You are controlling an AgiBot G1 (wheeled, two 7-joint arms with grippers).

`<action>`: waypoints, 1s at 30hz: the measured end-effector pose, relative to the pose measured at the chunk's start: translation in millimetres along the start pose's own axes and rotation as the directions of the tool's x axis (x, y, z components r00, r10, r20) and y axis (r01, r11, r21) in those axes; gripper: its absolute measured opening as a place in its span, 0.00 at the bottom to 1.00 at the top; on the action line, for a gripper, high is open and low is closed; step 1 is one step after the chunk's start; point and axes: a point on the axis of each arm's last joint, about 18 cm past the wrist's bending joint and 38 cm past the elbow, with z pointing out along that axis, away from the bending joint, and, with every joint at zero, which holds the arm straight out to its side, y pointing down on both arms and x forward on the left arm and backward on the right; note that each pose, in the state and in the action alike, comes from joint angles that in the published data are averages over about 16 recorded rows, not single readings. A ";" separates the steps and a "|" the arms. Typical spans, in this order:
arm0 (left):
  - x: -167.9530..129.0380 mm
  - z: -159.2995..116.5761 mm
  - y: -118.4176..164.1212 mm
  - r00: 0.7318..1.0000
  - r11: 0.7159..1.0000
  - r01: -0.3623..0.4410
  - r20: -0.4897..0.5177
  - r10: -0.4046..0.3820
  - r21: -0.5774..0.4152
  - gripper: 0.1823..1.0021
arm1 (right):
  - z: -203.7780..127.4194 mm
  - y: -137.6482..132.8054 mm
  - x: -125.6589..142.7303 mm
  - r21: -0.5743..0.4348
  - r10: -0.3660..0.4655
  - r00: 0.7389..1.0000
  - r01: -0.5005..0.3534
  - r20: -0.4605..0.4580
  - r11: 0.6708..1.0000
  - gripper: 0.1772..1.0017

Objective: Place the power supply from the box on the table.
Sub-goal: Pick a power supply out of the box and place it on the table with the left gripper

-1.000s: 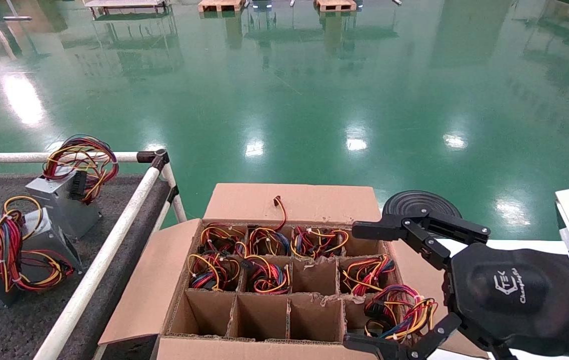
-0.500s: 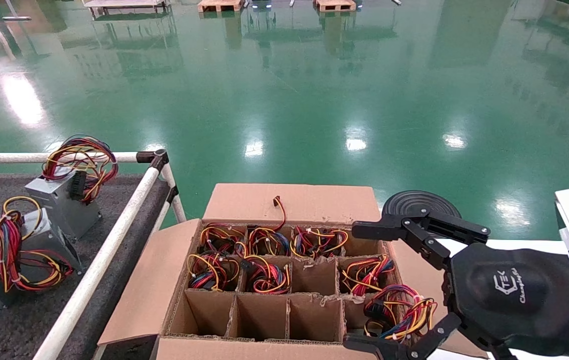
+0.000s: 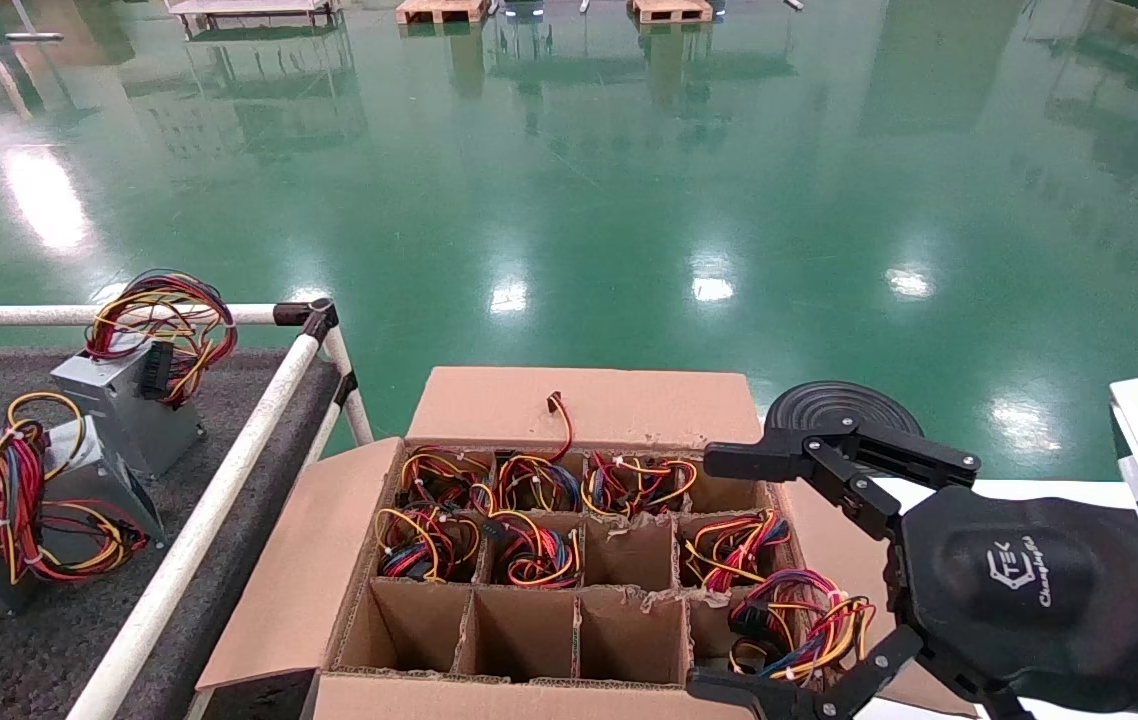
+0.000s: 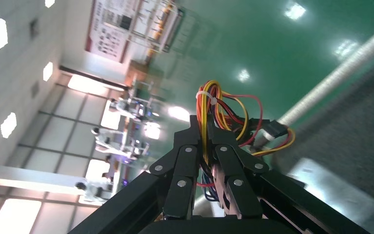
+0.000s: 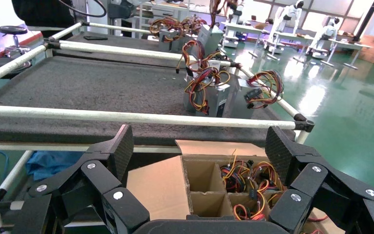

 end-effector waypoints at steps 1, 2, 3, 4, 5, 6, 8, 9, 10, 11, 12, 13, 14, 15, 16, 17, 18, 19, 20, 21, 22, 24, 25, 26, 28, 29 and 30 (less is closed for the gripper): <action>3.6 0.3 3.5 1.000 1.000 0.005 -0.008 -0.005 -0.005 0.02 | 0.0 0.0 0.0 0.000 0.000 1.000 0.000 0.000 1.000 1.00; 7.1 0.6 6.9 1.000 1.000 0.010 -0.015 -0.010 -0.010 0.02 | 0.0 0.0 0.0 0.000 0.000 1.000 0.000 0.000 1.000 1.00; 10.6 0.8 10.2 1.000 1.000 0.015 -0.023 -0.016 -0.015 0.02 | 0.0 0.0 0.0 0.000 0.000 1.000 0.000 0.000 1.000 1.00; 13.9 1.0 13.2 0.999 1.000 0.020 -0.030 -0.021 -0.019 0.02 | 0.0 0.0 0.0 0.000 0.000 1.000 0.000 0.000 1.000 1.00; 17.1 1.1 16.1 0.999 0.999 0.025 -0.036 -0.025 -0.023 0.02 | 0.0 0.0 0.0 0.000 0.000 1.000 0.000 0.000 1.000 1.00; 20.3 1.2 19.0 0.999 0.999 0.029 -0.043 -0.030 -0.026 0.02 | 0.0 0.0 0.0 0.000 0.000 1.000 0.000 0.000 1.000 1.00; 26.0 1.3 24.1 0.998 0.999 0.037 -0.055 -0.039 -0.033 0.02 | 0.0 0.0 0.0 0.000 0.000 1.000 0.000 0.000 1.000 1.00; 28.8 1.3 26.5 0.997 0.999 0.041 -0.061 -0.043 -0.036 0.02 | 0.0 0.0 0.0 0.000 0.000 1.000 0.000 0.000 1.000 1.00; 31.3 1.3 28.6 0.997 0.998 0.044 -0.066 -0.046 -0.038 0.02 | 0.0 0.0 0.0 0.000 0.000 1.000 0.000 0.000 1.000 1.00; 33.7 1.3 30.6 0.996 0.998 0.047 -0.071 -0.050 -0.040 0.02 | 0.0 0.0 0.0 0.000 0.000 1.000 0.000 0.000 1.000 1.00; 36.1 1.2 32.6 0.996 0.998 0.050 -0.075 -0.053 -0.042 0.02 | 0.0 0.0 0.0 0.000 0.000 1.000 0.000 0.000 1.000 1.00; 38.2 1.2 34.2 0.995 0.998 0.053 -0.080 -0.056 -0.043 0.02 | 0.0 0.0 0.0 0.000 0.000 1.000 0.000 0.000 1.000 1.00; 40.3 1.1 35.8 0.995 0.997 0.055 -0.084 -0.059 -0.045 0.02 | 0.0 0.0 0.0 0.000 0.000 1.000 0.000 0.000 1.000 1.00; 42.4 1.1 37.3 0.994 0.997 0.058 -0.088 -0.062 -0.046 0.02 | 0.0 0.0 0.0 0.000 0.000 1.000 0.000 0.000 1.000 1.00; 44.3 1.1 38.5 0.994 0.997 0.060 -0.093 -0.064 -0.046 0.02 | 0.0 0.0 0.0 0.000 0.000 1.000 0.000 0.000 1.000 1.00; 46.2 1.1 39.7 0.993 0.997 0.062 -0.096 -0.066 -0.047 0.02 | 0.0 0.0 0.0 0.000 0.000 1.000 0.000 0.000 1.000 1.00; 48.0 1.1 40.8 0.993 0.997 0.064 -0.100 -0.068 -0.047 0.02 | 0.0 0.0 0.0 0.000 0.000 1.000 0.000 0.000 1.000 1.00; 49.8 1.2 41.8 0.992 0.997 0.066 -0.104 -0.070 -0.047 0.02 | 0.0 0.0 0.0 0.000 0.000 1.000 0.000 0.000 1.000 1.00; 51.6 1.2 42.7 0.992 0.997 0.067 -0.108 -0.072 -0.047 0.02 | 0.0 0.0 0.0 0.000 0.000 1.000 0.000 0.000 1.000 1.00; 53.4 1.3 43.6 0.991 0.997 0.069 -0.112 -0.074 -0.046 0.02 | 0.0 0.0 0.0 0.000 0.000 1.000 0.000 0.000 1.000 1.00; 55.2 1.3 44.4 0.990 0.996 0.070 -0.116 -0.075 -0.046 0.02 | 0.0 0.0 0.0 0.000 0.000 1.000 0.000 0.000 1.000 1.00; 58.9 1.5 46.0 0.989 0.996 0.073 -0.124 -0.078 -0.045 0.02 | 0.0 0.0 0.0 0.000 0.000 1.000 0.000 0.000 1.000 1.00; 60.8 1.6 46.8 0.989 0.996 0.075 -0.128 -0.080 -0.044 0.02 | 0.0 0.0 0.0 0.000 0.000 1.000 0.000 0.000 1.000 1.00; 62.7 1.6 47.6 0.988 0.996 0.077 -0.131 -0.082 -0.043 0.02 | 0.0 0.0 0.0 0.000 0.000 1.000 0.000 0.000 1.000 1.00; 66.5 1.6 49.2 0.987 0.996 0.080 -0.139 -0.085 -0.040 0.02 | 0.0 0.0 0.0 0.000 0.000 1.000 0.000 0.000 1.000 1.00; 68.4 1.6 50.0 0.986 0.996 0.082 -0.143 -0.087 -0.039 0.02 | 0.0 0.0 0.0 0.000 0.000 1.000 0.000 0.000 1.000 1.00; 70.3 1.5 50.9 0.985 0.996 0.084 -0.147 -0.089 -0.037 0.02 | 0.0 0.0 0.0 0.000 0.000 1.000 0.000 0.000 1.000 1.00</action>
